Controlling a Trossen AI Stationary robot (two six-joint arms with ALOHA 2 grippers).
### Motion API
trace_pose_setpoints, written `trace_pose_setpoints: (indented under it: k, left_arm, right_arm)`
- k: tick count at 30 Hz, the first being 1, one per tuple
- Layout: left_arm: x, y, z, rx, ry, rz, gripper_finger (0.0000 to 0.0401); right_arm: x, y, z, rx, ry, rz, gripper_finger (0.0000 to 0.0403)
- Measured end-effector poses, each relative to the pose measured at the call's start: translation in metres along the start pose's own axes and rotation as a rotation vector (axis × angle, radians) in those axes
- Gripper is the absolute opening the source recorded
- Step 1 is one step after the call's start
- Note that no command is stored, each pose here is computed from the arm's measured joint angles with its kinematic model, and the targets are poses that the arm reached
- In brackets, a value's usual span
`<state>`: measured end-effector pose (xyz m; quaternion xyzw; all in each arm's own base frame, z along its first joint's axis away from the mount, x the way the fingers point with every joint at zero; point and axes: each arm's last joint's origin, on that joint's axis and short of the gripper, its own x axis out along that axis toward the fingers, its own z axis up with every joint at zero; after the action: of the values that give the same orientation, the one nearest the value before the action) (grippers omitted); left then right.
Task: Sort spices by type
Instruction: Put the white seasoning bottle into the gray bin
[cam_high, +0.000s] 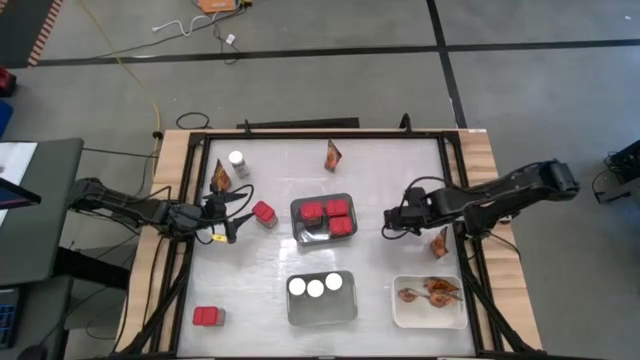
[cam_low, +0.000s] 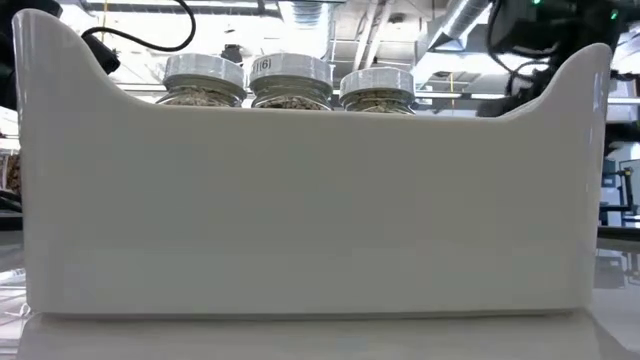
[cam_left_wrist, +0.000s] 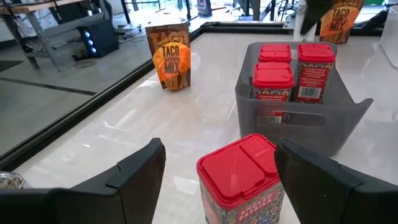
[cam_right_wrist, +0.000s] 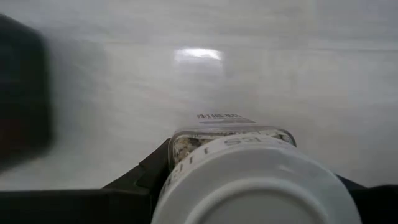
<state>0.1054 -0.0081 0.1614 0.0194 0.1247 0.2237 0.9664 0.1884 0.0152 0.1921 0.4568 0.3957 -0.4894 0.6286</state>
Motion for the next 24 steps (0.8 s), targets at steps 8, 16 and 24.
trace_pose_setpoints:
  k: [8,16,24]
  left_arm:
    - [0.0,0.0,0.0,-0.004,0.0,0.0,0.029]
    - [0.0,0.0,0.0,-0.016,-0.001,0.0,0.029]
    - [0.0,0.0,0.0,-0.024,-0.001,0.0,0.029]
  right_arm:
    - [0.023,0.004,-0.002,0.004,-0.005,-0.065,0.0217]
    - [0.025,0.004,-0.003,-0.028,0.006,-0.085,0.0308]
    - [0.017,0.004,-0.001,-0.017,0.009,-0.044,0.0359]
